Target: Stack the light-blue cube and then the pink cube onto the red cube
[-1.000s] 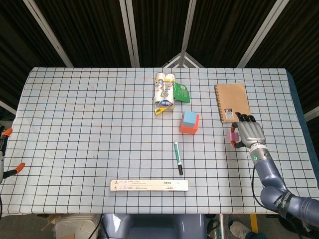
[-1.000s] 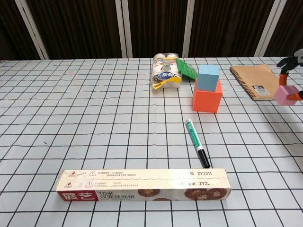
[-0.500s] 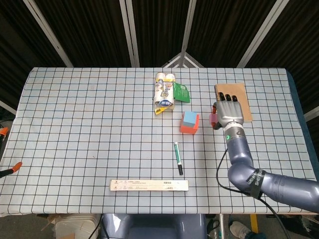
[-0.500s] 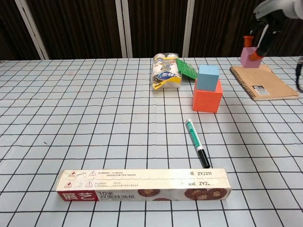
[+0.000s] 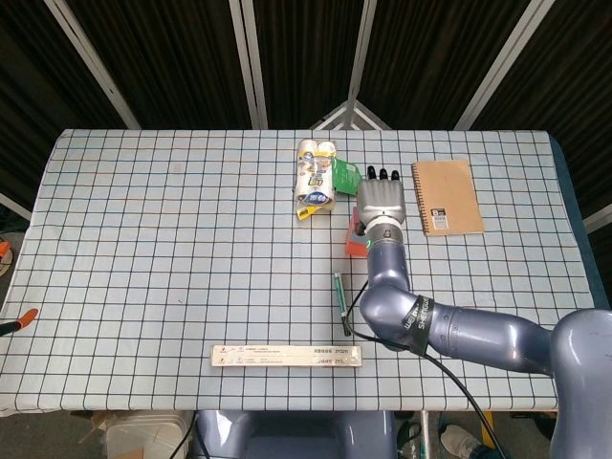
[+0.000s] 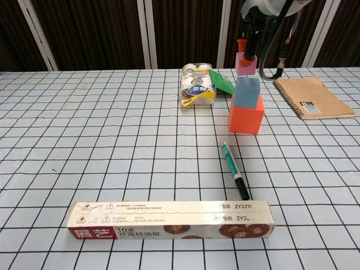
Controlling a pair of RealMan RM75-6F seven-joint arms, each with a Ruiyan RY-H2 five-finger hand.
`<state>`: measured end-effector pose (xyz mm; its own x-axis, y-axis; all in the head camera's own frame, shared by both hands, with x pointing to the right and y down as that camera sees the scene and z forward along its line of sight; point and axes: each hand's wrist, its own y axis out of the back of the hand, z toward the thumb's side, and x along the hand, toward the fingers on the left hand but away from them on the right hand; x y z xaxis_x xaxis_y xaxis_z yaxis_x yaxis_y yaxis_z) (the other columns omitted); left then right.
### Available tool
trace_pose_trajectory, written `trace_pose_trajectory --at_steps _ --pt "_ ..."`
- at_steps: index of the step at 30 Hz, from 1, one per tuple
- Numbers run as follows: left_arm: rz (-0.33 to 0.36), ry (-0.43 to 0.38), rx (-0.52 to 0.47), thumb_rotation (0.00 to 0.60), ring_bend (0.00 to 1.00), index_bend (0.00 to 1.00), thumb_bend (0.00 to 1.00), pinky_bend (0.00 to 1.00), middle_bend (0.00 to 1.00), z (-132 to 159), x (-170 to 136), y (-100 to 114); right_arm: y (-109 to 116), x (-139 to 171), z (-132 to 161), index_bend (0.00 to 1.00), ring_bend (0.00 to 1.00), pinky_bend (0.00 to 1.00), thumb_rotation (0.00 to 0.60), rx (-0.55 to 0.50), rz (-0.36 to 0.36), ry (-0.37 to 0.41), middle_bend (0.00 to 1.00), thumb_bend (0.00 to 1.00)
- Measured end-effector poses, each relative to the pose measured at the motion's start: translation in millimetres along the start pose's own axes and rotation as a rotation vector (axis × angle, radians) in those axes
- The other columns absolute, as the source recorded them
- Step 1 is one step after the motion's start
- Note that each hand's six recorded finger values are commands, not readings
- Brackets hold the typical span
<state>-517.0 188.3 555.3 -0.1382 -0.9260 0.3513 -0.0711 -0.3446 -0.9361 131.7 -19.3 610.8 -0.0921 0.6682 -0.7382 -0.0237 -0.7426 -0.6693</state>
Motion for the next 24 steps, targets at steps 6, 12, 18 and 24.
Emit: trace_pose_trajectory --at_steps 6,12,18,24 --pt "-0.004 0.005 0.001 0.6 0.0 0.04 0.16 0.0 0.0 -0.6 0.9 -0.9 -4.8 -5.7 -4.6 0.48 0.0 0.0 0.6 -0.002 0.011 -0.012 0.0 0.4" --pt "-0.002 0.0 0.005 0.6 0.0 0.04 0.16 0.0 0.0 1.6 -0.8 -1.2 -9.5 -10.5 -19.2 0.48 0.0 0.0 0.6 -0.02 0.024 -0.024 0.0 0.4" --pt "-0.004 -0.006 0.01 0.6 0.0 0.04 0.16 0.0 0.0 4.3 -1.4 -2.4 -8.0 -9.4 -22.1 0.48 0.0 0.0 0.6 -0.027 0.019 -0.011 0.0 0.4" --pt "0.001 0.0 0.009 0.6 0.0 0.04 0.16 0.0 0.0 2.9 -1.8 -1.1 -9.5 -9.8 -22.8 0.48 0.0 0.0 0.6 -0.03 0.021 -0.008 0.0 0.4"
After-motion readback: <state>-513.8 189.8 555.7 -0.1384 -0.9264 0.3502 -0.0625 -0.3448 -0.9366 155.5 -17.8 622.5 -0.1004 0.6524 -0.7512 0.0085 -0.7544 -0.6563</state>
